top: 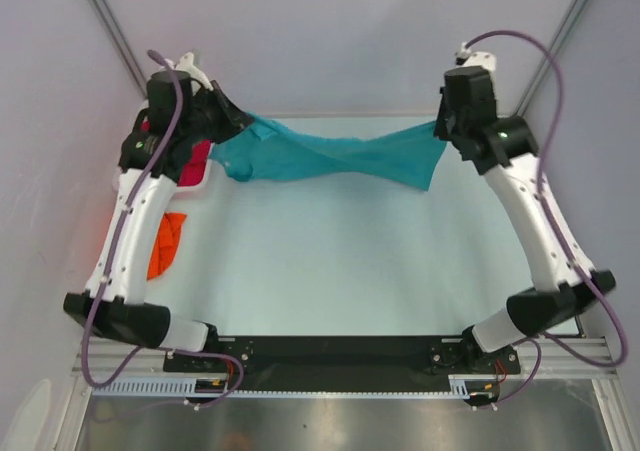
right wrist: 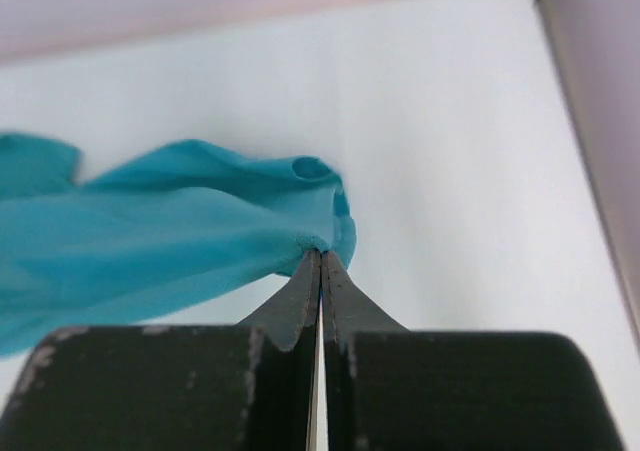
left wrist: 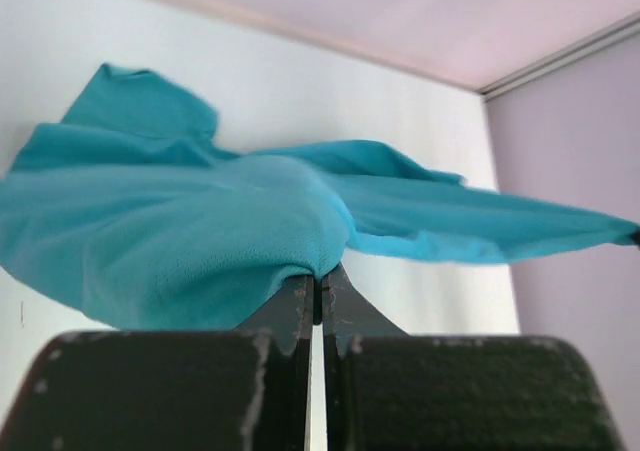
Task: Fold and stack the t-shirts
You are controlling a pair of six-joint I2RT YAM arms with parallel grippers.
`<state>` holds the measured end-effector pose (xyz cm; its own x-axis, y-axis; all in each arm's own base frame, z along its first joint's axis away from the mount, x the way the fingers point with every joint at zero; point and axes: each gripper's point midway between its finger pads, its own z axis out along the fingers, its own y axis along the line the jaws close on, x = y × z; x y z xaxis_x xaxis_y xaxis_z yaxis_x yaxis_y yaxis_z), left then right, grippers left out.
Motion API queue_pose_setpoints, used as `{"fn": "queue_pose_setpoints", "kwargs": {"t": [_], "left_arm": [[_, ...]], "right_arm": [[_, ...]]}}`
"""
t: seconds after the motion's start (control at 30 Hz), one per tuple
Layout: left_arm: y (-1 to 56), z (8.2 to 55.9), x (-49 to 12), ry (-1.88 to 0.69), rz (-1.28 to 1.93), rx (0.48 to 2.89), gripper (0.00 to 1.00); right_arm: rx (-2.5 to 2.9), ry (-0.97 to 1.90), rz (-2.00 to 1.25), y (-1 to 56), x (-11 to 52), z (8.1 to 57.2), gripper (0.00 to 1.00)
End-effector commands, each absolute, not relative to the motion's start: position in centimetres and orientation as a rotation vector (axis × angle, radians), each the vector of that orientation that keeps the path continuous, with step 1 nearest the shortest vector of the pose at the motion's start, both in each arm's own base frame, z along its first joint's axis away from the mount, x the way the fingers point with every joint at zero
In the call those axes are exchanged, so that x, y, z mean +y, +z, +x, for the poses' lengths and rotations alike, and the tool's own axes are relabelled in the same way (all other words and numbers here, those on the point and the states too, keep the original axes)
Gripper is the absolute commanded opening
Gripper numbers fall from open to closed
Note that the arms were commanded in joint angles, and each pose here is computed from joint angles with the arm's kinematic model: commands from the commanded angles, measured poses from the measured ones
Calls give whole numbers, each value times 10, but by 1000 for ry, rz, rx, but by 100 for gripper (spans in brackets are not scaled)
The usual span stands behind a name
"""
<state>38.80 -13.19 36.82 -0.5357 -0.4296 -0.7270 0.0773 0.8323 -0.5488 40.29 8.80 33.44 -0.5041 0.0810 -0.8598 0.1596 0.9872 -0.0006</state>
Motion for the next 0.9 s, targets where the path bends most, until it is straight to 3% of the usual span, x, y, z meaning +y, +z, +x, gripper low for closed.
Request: {"fn": "queue_pose_setpoints", "kwargs": {"t": [0.0, 0.17, 0.33, 0.57, 0.7, 0.87], "left_arm": [[422, 321, -126, -736, -216, 1972, 0], [455, 250, -119, -814, -217, 1862, 0], [468, 228, -113, -808, -212, 1828, 0], [464, 299, -118, -734, -184, 1885, 0], [419, 388, -126, -710, -190, 2018, 0], [422, 484, -118, -730, -205, 1987, 0]], "right_arm": [[1985, -134, 193, 411, 60, 334, 0], [1890, -25, 213, 455, 55, 273, 0], [1859, 0, 235, 466, 52, 266, 0], [1926, -80, 209, 432, 73, 335, 0], [1946, -76, 225, 418, 68, 392, 0], [1920, -134, 269, 415, 46, 466, 0]]}}
